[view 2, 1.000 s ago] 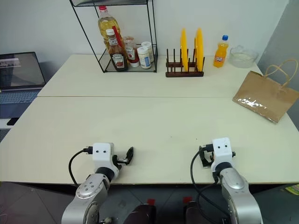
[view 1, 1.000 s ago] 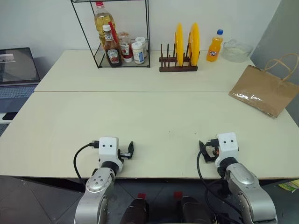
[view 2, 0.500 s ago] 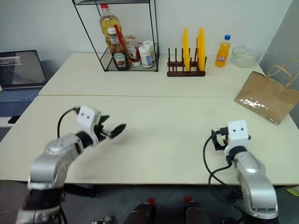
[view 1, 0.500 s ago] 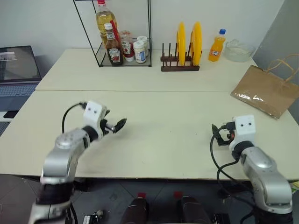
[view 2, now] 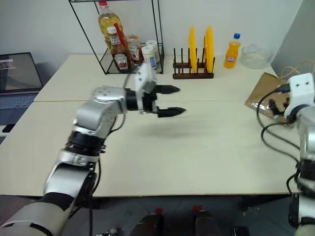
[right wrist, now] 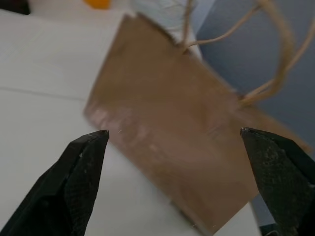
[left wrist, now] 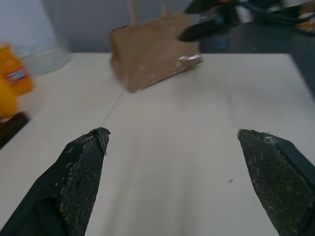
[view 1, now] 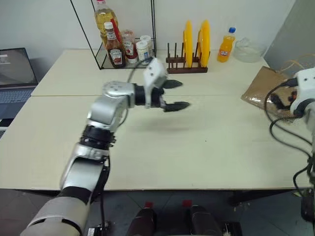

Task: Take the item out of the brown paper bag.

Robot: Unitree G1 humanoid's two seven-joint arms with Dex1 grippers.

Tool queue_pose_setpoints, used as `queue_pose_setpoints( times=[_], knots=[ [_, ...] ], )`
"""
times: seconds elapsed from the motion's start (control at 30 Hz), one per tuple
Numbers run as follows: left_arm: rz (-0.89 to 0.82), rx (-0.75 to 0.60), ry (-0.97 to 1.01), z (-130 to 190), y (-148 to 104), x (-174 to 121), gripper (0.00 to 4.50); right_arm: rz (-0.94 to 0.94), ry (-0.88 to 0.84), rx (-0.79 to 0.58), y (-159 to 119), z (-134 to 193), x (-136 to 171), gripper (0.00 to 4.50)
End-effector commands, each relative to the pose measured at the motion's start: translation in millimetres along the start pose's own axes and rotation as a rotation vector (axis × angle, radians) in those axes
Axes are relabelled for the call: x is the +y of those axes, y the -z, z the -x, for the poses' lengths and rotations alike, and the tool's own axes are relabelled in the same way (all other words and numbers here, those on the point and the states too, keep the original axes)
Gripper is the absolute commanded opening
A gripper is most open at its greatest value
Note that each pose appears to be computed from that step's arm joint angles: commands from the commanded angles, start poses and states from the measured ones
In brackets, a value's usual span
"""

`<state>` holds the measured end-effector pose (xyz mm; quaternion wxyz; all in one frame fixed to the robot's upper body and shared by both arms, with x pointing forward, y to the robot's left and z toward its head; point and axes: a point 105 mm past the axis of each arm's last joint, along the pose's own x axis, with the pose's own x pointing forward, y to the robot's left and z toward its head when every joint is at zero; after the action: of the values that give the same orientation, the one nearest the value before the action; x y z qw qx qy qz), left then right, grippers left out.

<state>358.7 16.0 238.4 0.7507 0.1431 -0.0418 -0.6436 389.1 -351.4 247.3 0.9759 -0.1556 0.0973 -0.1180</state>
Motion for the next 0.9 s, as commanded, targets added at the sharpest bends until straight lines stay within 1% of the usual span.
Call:
queue_pose_setpoints(
  times=[0.03,0.2,0.5,0.7,0.83,0.9],
  knots=[
    [-0.073,-0.043,0.032,-8,-21,1,4.45,0.028,0.027,-0.039,-20,-13,-12,4.5],
    [-0.072,-0.062,0.051,-13,-20,-3,4.45,0.091,0.034,0.027,-23,-29,-23,4.5],
    [-0.028,-0.083,-0.004,0,-9,-13,4.45,0.173,0.011,0.157,-13,-26,-40,4.5],
    [-0.004,-0.093,-0.049,10,-7,-16,4.45,0.21,-0.064,0.174,-23,-19,-42,4.5],
    [-0.001,-0.097,-0.05,7,-6,-18,4.45,0.235,-0.038,0.193,-19,-16,-52,4.5],
    [-0.003,-0.109,-0.042,3,-10,-19,4.45,0.253,-0.046,0.192,-20,-16,-51,4.5]
  ],
)
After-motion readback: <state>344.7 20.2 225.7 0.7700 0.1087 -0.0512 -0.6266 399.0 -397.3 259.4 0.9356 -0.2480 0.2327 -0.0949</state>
